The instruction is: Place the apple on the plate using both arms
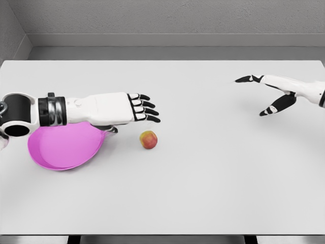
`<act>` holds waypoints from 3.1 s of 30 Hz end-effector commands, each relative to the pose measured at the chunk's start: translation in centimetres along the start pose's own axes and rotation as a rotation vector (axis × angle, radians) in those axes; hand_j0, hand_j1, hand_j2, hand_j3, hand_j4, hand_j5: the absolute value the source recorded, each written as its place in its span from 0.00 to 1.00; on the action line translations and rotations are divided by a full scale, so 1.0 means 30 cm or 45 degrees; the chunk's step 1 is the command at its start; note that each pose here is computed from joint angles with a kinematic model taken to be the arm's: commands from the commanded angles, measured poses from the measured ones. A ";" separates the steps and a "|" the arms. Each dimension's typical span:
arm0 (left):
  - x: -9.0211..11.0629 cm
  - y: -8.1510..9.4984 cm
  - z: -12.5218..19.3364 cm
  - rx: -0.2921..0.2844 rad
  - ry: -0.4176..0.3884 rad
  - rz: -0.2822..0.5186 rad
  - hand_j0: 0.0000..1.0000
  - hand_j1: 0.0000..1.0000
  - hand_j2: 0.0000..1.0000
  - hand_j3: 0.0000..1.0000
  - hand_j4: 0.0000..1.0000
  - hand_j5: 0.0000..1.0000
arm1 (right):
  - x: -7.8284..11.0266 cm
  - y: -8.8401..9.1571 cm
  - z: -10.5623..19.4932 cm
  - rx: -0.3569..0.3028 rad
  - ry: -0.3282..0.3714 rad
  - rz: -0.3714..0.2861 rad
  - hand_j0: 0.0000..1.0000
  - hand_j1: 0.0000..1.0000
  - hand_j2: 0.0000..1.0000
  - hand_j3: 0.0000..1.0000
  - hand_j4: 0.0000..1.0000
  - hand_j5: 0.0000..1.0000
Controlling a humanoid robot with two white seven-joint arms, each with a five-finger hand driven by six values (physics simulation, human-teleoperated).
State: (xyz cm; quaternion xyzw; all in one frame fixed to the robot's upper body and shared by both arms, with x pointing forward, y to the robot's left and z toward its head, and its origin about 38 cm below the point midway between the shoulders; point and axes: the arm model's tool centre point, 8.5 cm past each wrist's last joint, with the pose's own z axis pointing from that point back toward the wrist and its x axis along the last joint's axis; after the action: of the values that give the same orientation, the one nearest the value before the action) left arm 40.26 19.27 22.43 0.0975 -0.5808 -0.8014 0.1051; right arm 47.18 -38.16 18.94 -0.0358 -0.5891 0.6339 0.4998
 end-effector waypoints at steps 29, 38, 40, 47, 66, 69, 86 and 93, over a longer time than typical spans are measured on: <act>-0.001 -0.132 -0.218 -0.239 -0.078 0.103 0.87 0.87 0.87 0.87 0.87 0.87 | -0.031 -0.011 0.045 -0.018 0.045 -0.016 1.00 1.00 1.00 1.00 1.00 1.00; -0.005 -0.143 -0.215 -0.252 -0.072 0.105 0.87 0.87 0.87 0.87 0.87 0.87 | -0.032 -0.010 0.046 -0.018 0.046 -0.016 1.00 1.00 1.00 1.00 1.00 1.00; -0.006 -0.144 -0.215 -0.256 -0.070 0.099 0.87 0.87 0.87 0.87 0.87 0.87 | -0.032 -0.010 0.046 -0.018 0.046 -0.016 1.00 1.00 1.00 1.00 1.00 1.00; -0.007 -0.147 -0.215 -0.266 -0.066 0.088 0.82 0.82 0.82 0.82 0.82 0.82 | -0.035 -0.006 0.049 -0.016 0.049 -0.019 1.00 1.00 1.00 1.00 1.00 1.00; -0.002 -0.158 -0.243 -0.305 -0.073 0.075 0.65 0.65 0.65 0.65 0.65 0.65 | -0.033 -0.006 0.048 -0.015 0.047 -0.018 1.00 1.00 1.00 1.00 1.00 1.00; 0.009 -0.174 -0.247 -0.338 -0.088 0.078 0.54 0.54 0.54 0.54 0.54 0.54 | -0.033 -0.006 0.048 -0.015 0.047 -0.018 1.00 1.00 1.00 1.00 1.00 1.00; -0.169 0.015 0.177 -0.176 0.152 0.220 0.38 0.38 0.38 0.38 0.38 0.38 | -0.035 -0.006 0.049 -0.016 0.049 -0.019 1.00 1.00 1.00 1.00 1.00 1.00; -0.251 -0.147 0.515 -0.371 0.461 0.335 0.41 0.41 0.41 0.41 0.41 0.41 | -0.034 -0.004 0.048 -0.014 0.048 -0.019 1.00 1.00 1.00 1.00 1.00 1.00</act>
State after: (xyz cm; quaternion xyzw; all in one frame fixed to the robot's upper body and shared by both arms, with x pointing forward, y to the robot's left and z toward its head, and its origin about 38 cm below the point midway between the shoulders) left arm 42.89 33.96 22.91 0.1267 -0.4563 -0.8298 0.2954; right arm 46.83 -39.86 18.80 -0.0467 -0.5810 0.6292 0.5142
